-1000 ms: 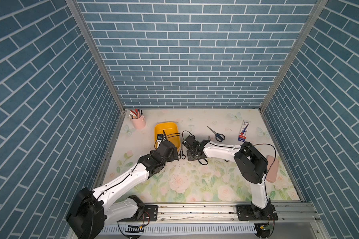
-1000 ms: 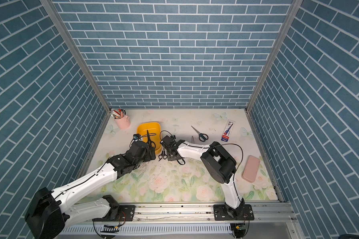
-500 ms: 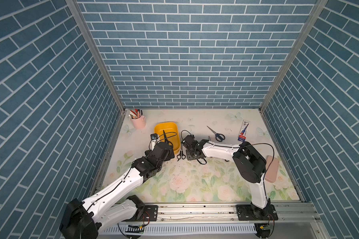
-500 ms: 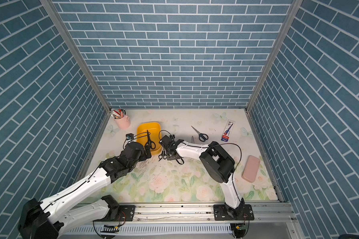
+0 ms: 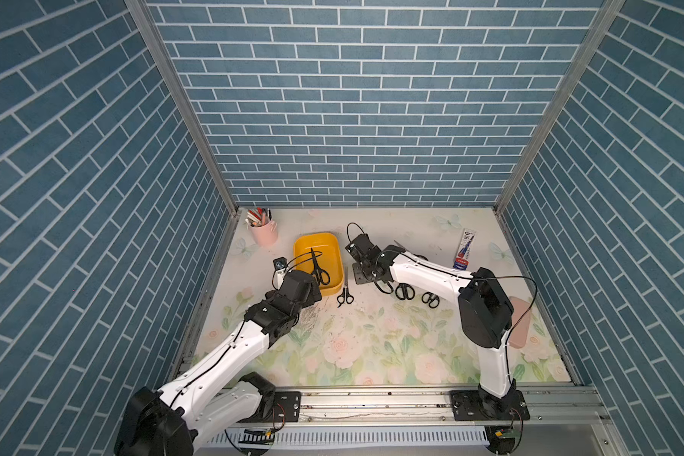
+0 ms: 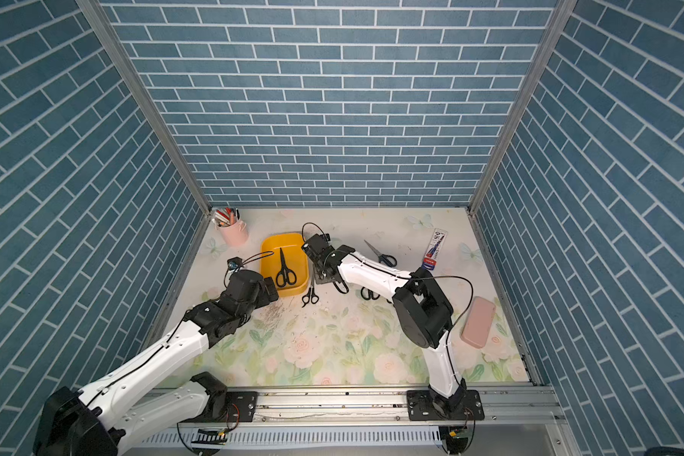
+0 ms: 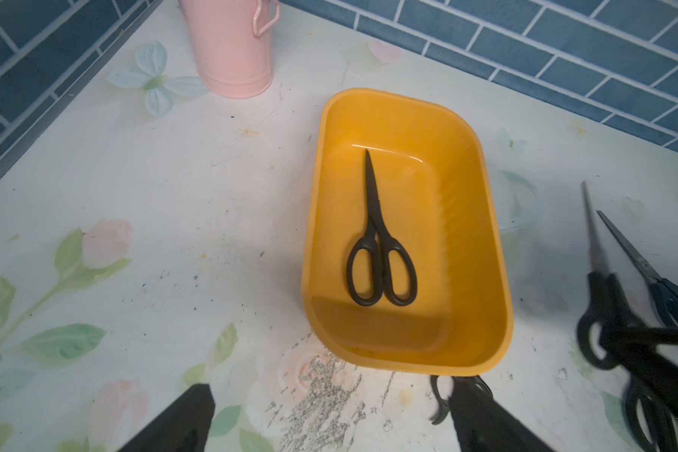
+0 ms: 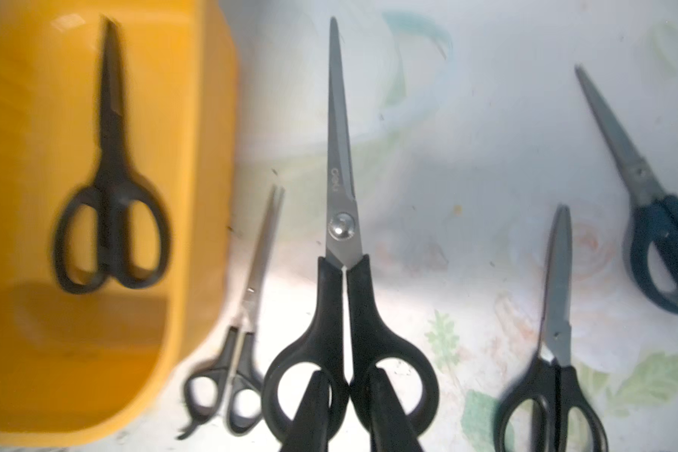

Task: Put the scissors into the storage box
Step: Place the scissors in the storage box.

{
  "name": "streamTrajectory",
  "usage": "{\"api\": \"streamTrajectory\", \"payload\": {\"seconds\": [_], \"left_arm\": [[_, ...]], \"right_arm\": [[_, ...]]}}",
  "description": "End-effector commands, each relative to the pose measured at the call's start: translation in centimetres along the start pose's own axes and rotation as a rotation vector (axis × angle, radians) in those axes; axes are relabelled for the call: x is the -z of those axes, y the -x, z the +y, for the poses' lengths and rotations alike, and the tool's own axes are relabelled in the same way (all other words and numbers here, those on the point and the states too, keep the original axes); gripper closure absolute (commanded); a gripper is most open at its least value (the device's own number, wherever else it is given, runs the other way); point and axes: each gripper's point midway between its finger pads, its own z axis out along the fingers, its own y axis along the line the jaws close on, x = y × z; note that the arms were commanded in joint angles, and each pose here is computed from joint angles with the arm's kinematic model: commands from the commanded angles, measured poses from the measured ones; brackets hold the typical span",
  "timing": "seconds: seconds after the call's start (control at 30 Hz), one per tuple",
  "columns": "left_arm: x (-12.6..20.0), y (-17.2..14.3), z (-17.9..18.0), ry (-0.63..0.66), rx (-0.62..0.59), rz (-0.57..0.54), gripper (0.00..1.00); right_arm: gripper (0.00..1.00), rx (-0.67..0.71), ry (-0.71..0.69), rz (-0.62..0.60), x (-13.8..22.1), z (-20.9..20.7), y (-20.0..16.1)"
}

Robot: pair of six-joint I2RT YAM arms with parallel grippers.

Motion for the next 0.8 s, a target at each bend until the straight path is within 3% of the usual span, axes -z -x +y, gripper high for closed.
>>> {"api": "streamTrajectory", "payload": {"seconds": [0.0,0.3,0.63,0.77], "left_arm": [[0.0,-0.2,0.8,-0.008,0.044,0.010,0.00],[-0.1,-0.9,2.5,0.049,0.043,0.024,0.00],[0.7,-0.2,2.7,0.066,0.040,0.018,0.00],[1.1,0.3,2.5,0.081,0.026,0.012,0.02]], "right_arm": [[1.00,0.060,0.032,-0.060,2.2,1.7,2.4],[1.00,0.170,0.227,0.000,-1.4,10.6,2.1],[1.00,0.165,0.211,0.033,-5.6,12.1,1.6],[0.64,0.162,0.218,0.021,-5.8,12.3,1.9]]}}
